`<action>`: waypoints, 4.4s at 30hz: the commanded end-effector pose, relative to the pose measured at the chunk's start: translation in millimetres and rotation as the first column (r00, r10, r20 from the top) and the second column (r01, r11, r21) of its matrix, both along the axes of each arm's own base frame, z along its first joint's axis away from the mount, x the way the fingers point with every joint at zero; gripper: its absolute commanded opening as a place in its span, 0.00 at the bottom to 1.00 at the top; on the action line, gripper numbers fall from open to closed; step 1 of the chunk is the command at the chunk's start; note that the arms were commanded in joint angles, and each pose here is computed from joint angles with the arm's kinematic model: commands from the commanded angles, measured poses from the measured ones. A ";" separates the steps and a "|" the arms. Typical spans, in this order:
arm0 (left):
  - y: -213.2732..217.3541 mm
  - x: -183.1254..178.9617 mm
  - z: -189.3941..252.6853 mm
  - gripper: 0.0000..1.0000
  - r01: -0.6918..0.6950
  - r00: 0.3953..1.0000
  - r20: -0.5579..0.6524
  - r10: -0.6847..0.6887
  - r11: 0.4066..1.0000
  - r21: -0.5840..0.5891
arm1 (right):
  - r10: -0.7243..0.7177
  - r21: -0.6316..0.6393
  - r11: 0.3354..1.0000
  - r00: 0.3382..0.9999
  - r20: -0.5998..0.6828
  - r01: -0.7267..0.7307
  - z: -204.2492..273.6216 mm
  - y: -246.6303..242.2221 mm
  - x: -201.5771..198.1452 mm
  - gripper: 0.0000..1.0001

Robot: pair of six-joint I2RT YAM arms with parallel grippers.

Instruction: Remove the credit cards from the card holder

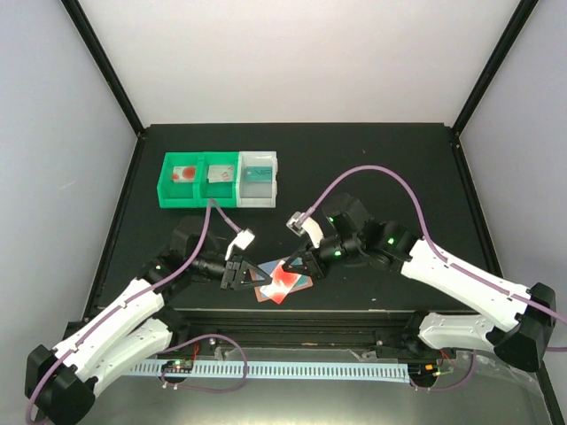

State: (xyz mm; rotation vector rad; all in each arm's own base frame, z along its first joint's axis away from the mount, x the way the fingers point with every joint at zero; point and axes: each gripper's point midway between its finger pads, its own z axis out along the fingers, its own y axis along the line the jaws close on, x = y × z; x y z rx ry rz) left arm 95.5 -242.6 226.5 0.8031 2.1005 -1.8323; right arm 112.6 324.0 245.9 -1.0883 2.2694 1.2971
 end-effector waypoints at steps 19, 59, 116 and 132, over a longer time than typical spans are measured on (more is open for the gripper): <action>17.3 46.1 82.3 0.81 -0.410 0.905 0.039 0.423 0.894 -0.180 | -0.448 0.474 0.733 0.870 -0.205 0.489 81.2 -21.1 55.2 0.01; 32.1 69.1 75.1 0.02 -0.583 0.813 -0.166 0.559 0.772 -0.254 | -0.434 0.520 0.536 0.745 -0.507 0.666 59.1 -4.2 73.0 0.01; 276.0 333.8 -35.3 0.02 -0.702 0.508 0.292 0.810 0.194 0.685 | -0.541 0.479 0.705 0.833 -0.113 0.523 43.9 -74.9 26.4 1.00; 305.0 401.3 -54.1 0.02 -0.721 0.518 0.288 0.806 0.231 0.653 | -0.575 0.426 0.713 0.812 -0.098 0.556 31.1 -64.9 39.9 1.00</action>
